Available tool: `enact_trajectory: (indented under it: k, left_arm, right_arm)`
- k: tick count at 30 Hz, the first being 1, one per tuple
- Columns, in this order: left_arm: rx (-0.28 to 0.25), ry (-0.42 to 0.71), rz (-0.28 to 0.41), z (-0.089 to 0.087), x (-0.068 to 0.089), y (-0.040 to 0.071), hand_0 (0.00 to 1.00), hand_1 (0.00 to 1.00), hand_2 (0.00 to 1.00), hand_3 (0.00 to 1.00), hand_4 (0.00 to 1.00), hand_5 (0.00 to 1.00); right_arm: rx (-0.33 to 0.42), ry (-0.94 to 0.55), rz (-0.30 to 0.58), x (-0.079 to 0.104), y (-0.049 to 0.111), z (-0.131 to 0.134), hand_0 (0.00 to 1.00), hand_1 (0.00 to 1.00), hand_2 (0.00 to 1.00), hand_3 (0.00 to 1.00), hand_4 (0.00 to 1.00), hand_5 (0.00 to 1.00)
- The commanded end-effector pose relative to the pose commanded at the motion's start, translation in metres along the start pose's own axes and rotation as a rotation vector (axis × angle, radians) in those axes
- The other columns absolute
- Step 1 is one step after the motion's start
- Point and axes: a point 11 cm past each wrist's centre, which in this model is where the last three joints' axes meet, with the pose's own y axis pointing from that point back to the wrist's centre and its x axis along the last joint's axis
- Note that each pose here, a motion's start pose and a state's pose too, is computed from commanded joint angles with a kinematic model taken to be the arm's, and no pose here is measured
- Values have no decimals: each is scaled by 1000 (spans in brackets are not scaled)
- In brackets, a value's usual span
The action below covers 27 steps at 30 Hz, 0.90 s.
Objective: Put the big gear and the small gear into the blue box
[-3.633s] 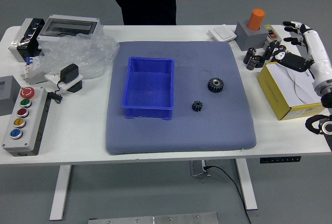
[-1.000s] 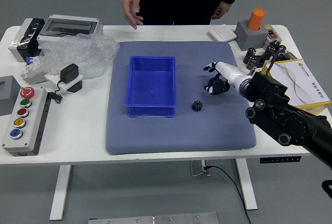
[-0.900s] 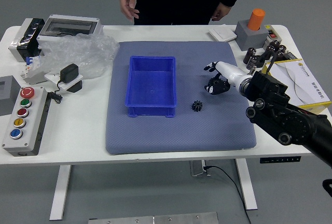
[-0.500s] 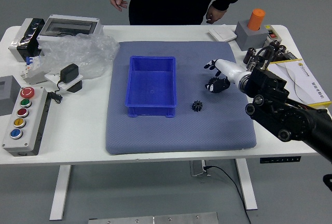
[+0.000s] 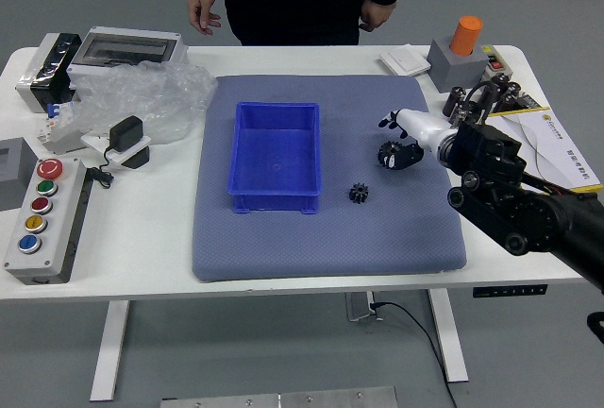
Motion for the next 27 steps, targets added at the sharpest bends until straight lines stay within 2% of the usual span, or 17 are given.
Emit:
enact_trajectory:
  k: [10,27]
  left_arm:
    - [1,-1,0,0,0,0,724,674,681,685,428,16]
    - [1,-1,-1,0,-1,0,724,675,677,685,432,23]
  right_arm:
    - [-33,54,-7,-2,-4,5,812,753,866,857,747,187]
    - [-47,74,-15,-13,-8,5,803,744,850,849,777,206]
